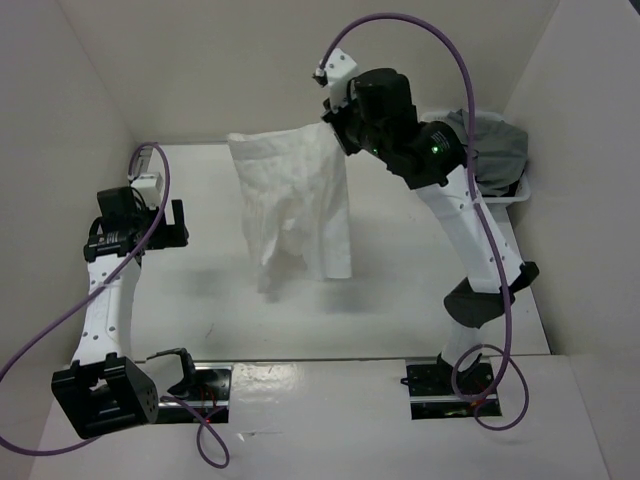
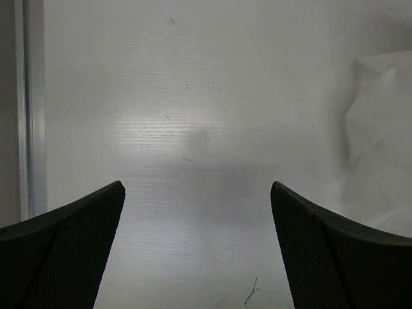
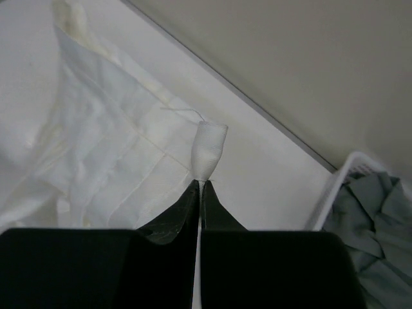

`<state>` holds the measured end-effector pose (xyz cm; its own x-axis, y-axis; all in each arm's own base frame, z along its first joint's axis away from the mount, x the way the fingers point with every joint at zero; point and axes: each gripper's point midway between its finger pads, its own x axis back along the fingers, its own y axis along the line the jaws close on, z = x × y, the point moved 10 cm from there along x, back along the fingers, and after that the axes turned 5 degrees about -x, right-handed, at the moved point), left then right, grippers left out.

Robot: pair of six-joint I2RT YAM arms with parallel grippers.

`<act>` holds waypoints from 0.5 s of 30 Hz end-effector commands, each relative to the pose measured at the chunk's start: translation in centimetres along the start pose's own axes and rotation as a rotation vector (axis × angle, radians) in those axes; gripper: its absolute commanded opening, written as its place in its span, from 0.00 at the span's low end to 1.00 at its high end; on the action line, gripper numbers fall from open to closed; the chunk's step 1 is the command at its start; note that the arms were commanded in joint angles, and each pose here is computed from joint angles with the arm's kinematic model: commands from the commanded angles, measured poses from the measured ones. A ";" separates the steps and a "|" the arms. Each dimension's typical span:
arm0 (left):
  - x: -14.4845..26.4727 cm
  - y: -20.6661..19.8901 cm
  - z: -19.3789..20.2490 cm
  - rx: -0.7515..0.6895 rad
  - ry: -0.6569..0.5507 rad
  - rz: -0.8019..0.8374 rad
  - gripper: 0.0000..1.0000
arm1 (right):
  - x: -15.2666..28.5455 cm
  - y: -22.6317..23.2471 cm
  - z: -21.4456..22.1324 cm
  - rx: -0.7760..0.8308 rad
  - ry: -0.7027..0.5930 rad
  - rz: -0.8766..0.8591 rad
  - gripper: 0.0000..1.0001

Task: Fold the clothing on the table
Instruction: Flatten the skirt out

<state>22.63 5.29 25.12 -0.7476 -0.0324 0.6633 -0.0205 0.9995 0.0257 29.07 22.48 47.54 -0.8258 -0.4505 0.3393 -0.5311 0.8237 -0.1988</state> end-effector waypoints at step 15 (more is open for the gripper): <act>1.2 -0.5 -0.4 -0.013 -0.070 0.033 1.00 | 1.8 -7.0 0.5 0.022 -0.037 0.372 0.00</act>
<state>22.27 5.03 25.69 -0.7672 -0.0160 0.6412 -0.0049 0.9998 0.0190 33.58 15.20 43.88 -0.9081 -0.0939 0.4081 -0.2512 0.9018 -0.3516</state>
